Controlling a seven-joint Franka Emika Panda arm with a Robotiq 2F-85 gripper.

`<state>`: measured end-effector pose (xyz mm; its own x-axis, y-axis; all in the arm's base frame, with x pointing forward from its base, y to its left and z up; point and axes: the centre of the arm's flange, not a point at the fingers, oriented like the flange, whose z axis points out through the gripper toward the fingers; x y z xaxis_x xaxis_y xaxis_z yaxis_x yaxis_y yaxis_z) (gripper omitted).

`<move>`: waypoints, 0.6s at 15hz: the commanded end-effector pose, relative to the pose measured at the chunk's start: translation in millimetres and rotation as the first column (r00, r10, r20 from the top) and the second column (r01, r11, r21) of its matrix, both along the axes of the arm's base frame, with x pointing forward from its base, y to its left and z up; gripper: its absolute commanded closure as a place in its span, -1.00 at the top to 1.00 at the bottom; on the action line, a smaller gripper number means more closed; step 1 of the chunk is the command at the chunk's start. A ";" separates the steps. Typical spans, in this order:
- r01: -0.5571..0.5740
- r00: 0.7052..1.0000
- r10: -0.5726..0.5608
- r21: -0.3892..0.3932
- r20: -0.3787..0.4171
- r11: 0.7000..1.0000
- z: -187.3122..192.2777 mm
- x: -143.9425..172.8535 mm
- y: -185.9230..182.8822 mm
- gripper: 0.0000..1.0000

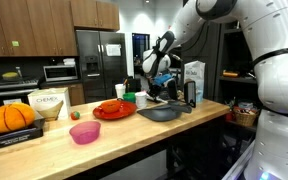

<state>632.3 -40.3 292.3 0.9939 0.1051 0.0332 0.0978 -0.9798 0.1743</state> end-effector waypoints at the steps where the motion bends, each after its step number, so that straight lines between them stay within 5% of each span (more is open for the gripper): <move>1: 0.004 1.000 -0.004 -0.038 -0.004 0.999 6.1 -2.8 -4.1 -0.96; 9: 0.064 0.997 -0.055 -0.152 0.062 0.986 42.5 -12.4 -11.7 -0.95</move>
<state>631.8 -51.3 308.3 0.9952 0.0808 0.0544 0.0625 -0.9579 0.2801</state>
